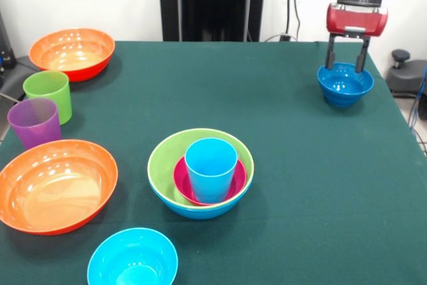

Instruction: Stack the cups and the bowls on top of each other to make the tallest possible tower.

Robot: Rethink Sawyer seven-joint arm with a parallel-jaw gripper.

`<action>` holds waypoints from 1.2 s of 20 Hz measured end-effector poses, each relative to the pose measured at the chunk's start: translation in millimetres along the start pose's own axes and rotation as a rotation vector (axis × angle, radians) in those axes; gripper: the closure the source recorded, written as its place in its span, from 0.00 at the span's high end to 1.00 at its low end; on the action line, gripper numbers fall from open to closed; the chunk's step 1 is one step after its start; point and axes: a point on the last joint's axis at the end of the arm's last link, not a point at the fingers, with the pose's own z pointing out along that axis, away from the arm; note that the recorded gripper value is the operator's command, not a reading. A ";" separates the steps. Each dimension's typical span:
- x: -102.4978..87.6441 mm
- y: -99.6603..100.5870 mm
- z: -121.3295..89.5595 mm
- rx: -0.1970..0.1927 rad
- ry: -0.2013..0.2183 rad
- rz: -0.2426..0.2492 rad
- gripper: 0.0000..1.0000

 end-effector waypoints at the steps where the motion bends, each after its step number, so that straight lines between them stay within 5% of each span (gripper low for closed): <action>1: 2.7 2.2 -0.5 -0.001 0.002 -0.006 1.00; 12: 18.8 9.7 -6.2 -0.003 0.021 -0.033 1.00; 24: -5.7 -18.3 -2.4 0.035 0.071 0.063 1.00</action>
